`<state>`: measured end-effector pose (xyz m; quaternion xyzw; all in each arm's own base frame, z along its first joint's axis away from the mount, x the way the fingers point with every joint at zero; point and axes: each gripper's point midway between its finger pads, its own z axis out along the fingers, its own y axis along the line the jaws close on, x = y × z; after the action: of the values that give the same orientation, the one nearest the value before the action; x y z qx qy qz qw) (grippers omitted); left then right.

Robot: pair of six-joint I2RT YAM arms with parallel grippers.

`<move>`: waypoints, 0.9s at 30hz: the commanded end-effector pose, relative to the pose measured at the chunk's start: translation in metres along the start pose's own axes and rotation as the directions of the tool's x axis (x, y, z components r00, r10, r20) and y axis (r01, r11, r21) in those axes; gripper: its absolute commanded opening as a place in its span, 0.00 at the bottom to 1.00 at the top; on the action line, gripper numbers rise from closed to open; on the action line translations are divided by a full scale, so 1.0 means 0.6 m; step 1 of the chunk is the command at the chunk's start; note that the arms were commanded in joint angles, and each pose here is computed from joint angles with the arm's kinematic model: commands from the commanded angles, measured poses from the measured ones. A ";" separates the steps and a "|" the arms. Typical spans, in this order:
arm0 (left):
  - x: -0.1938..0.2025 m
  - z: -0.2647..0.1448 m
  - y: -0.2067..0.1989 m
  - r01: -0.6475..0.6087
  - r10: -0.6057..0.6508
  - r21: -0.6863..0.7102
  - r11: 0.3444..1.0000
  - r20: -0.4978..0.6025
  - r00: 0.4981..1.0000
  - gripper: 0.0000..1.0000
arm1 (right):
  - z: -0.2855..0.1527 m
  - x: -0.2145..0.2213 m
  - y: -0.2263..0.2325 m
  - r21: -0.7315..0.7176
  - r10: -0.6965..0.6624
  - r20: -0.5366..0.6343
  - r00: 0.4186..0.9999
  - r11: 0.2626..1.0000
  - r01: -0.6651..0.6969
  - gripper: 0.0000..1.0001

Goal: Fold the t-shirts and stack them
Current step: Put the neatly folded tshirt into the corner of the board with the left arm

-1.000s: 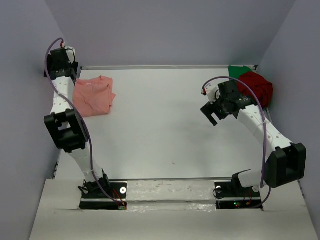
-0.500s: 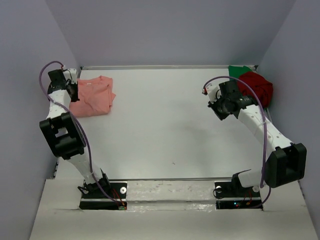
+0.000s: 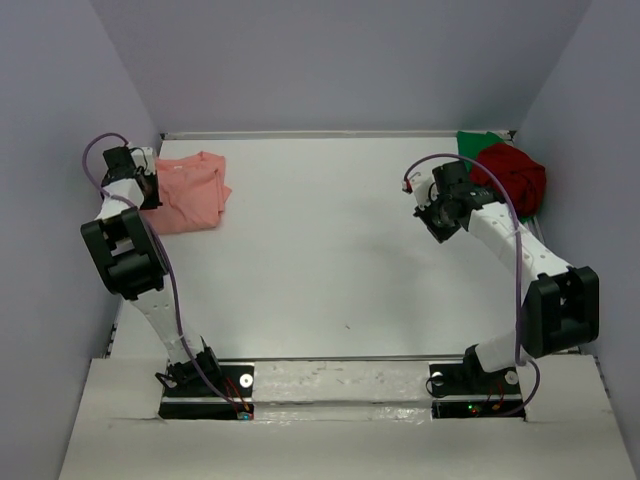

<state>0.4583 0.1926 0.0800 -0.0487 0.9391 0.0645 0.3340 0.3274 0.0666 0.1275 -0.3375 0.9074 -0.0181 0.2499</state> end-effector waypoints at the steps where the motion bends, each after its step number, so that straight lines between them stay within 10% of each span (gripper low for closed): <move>1: 0.021 0.024 0.019 0.016 -0.018 -0.052 0.999 -0.043 0.999 0.00 | -0.008 -0.022 -0.020 0.036 0.021 0.034 0.999 0.999 -0.023 0.00; 13: 0.021 0.015 0.019 0.012 -0.015 -0.054 0.998 -0.047 0.999 0.00 | -0.018 -0.024 -0.031 0.068 0.014 0.030 0.999 0.998 -0.016 0.00; 15: -0.033 -0.035 0.024 0.014 -0.012 -0.062 0.998 0.037 0.999 0.15 | -0.028 -0.032 -0.038 0.090 0.013 0.053 0.998 0.996 -0.018 0.02; 19: -0.151 -0.181 -0.005 -0.007 0.000 0.027 1.000 0.267 0.964 0.53 | -0.067 -0.054 -0.062 0.145 0.051 0.141 0.989 0.987 -0.072 0.35; 27: -0.180 -0.391 -0.114 -0.157 0.018 0.212 0.964 0.540 0.841 0.79 | -0.107 -0.032 -0.087 0.281 0.122 0.273 0.954 0.938 -0.200 0.81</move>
<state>0.4318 0.1381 0.3026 0.0091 0.8372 0.0364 0.5456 0.3389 0.0388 0.1843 -0.2652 0.8928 -0.0736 0.3567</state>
